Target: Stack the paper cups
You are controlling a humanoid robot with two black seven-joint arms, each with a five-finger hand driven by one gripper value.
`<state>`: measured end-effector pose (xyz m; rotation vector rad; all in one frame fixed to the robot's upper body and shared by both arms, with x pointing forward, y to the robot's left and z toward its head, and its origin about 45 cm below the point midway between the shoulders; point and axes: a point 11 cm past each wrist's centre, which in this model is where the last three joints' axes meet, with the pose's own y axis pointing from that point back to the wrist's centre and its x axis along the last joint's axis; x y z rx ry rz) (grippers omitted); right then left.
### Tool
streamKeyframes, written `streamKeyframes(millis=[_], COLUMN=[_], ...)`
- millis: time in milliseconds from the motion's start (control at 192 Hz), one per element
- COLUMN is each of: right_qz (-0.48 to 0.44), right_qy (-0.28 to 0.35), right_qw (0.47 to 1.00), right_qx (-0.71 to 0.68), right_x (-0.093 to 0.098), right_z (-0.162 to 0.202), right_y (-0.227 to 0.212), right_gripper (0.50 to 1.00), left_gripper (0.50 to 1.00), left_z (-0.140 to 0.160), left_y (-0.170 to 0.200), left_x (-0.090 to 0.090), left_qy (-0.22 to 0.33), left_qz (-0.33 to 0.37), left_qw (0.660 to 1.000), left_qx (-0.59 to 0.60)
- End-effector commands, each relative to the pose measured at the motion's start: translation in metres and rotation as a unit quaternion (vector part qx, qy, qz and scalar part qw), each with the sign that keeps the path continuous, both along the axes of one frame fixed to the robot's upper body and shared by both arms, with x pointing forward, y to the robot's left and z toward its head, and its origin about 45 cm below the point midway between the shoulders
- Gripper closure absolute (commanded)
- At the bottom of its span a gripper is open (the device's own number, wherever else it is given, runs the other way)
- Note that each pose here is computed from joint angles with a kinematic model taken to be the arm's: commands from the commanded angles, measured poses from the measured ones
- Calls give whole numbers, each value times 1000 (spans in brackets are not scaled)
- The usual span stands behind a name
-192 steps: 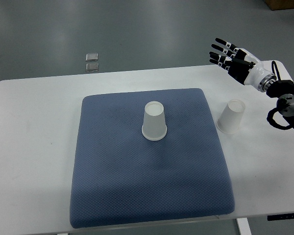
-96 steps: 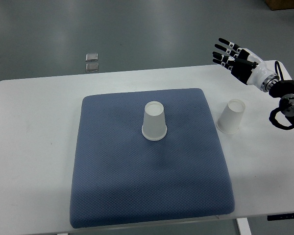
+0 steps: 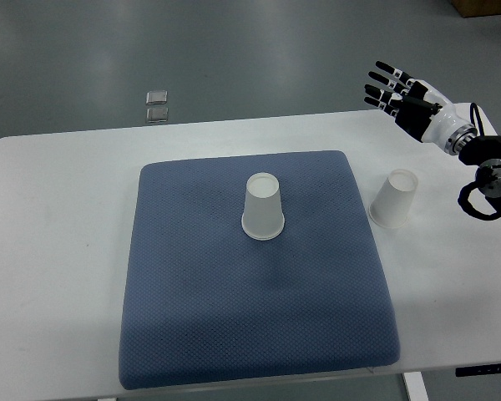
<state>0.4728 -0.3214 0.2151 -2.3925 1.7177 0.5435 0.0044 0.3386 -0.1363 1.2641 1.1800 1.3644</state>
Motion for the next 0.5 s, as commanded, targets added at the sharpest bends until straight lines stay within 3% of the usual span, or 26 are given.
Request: streamKeyframes(millis=[0,172,495], right_qz=[9,53,144], right_qy=[-4,-14,-59], right_qw=[1000,998,961], right_qx=[1,-15,-228], right_x=[-1,-7,-16], right_z=[3,8,22], right_y=[0,-6,-18], right_gripper=[579,581,581], left_gripper=[500,500,500], left_z=[0,0,0], left_y=[0,0,0], left_x=[0,0,0], left_qy=[0,0,0], left_qz=[0,0,0], left_qw=[1000,1000,1000], left_qx=[0,0,0])
